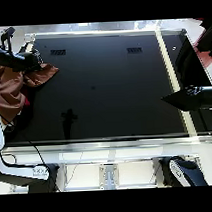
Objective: Fold the shirts.
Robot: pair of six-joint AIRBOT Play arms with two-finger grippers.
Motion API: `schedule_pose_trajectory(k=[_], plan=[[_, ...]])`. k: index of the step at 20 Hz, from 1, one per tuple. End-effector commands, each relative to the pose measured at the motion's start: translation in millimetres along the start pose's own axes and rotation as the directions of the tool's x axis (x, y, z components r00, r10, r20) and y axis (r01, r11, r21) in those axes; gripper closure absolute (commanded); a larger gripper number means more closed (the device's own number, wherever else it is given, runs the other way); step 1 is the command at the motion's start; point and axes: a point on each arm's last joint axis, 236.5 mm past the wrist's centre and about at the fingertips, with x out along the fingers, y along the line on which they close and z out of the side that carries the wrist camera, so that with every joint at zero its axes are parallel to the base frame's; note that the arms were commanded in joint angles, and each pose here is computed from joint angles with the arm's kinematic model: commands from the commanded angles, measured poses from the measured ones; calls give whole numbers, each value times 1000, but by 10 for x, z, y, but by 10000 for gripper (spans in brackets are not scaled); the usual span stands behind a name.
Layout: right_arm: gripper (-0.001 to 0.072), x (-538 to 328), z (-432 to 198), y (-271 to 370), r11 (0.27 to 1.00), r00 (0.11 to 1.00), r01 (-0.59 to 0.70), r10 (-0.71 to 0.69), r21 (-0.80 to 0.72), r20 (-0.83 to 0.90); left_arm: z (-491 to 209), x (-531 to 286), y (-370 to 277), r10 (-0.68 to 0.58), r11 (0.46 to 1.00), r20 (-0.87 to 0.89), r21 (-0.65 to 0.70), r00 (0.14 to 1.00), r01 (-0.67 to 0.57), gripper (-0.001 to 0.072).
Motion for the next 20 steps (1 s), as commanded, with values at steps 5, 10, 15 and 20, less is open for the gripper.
schedule_pose_trajectory(k=[5,10,15,20], plan=[[466,-2,0,4,1000,1000,0,0,-1,0,-1,3,1,0,1000,0,0,1000,0,692],[466,-2,-2,4,1000,1000,-1,1,-3,0,-1,3,1,0,1000,0,0,1000,0,692],[466,-2,56,-75,989,999,35,-32,-140,23,-1,3,1,0,1000,0,0,1000,0,692],[466,-37,397,-131,988,984,79,-55,-136,167,-1,7,7,2,1000,-1,2,1000,-2,692]])
